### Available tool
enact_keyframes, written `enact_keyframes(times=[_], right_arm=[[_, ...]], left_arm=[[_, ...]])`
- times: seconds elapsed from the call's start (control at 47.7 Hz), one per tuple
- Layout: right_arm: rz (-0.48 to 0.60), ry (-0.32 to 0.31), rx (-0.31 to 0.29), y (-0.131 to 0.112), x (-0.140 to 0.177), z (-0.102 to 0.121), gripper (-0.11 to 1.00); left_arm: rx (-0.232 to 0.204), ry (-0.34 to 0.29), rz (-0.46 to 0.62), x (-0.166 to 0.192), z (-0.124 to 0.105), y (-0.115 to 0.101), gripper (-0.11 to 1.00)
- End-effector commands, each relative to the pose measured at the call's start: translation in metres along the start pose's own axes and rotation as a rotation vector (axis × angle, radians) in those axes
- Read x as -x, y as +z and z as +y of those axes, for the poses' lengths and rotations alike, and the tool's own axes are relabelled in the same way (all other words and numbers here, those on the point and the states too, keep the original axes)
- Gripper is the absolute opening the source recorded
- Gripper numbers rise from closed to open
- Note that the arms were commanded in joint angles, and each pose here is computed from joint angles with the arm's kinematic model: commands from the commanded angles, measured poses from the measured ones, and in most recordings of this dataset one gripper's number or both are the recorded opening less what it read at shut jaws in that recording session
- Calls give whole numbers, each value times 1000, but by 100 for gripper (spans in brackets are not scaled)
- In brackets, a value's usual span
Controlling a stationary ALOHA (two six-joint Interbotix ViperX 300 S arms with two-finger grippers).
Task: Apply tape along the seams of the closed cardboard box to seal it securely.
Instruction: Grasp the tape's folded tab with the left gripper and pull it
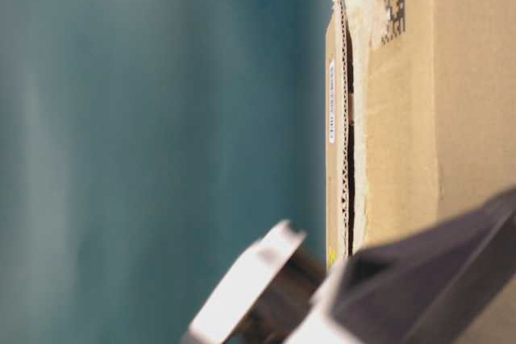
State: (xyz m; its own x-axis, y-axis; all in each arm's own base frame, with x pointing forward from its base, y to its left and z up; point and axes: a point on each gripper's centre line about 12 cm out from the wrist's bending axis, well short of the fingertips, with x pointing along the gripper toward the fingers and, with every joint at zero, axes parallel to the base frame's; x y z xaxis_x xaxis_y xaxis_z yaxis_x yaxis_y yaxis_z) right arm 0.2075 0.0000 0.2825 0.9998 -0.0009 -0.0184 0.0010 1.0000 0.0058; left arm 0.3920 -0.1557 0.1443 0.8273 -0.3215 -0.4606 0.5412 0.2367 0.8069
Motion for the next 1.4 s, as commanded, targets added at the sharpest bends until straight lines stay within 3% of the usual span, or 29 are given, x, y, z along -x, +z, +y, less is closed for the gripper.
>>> enact_keyframes(times=[0.0,0.608,0.691,0.922,1.152,1.383], right_arm=[[-25,1,9,7,-1,0,1],[-5,2,15,4,-2,0,2],[6,2,15,3,-2,0,1],[8,2,15,3,-1,0,1],[5,2,15,4,-1,0,1],[5,2,15,4,-1,0,2]], left_arm=[[-5,31,-7,-7,12,3,47],[-4,18,17,-39,10,-7,45],[-5,15,14,-39,9,-6,40],[17,10,2,-37,7,0,0],[33,18,0,-31,11,2,0],[33,23,17,-13,37,2,0]])
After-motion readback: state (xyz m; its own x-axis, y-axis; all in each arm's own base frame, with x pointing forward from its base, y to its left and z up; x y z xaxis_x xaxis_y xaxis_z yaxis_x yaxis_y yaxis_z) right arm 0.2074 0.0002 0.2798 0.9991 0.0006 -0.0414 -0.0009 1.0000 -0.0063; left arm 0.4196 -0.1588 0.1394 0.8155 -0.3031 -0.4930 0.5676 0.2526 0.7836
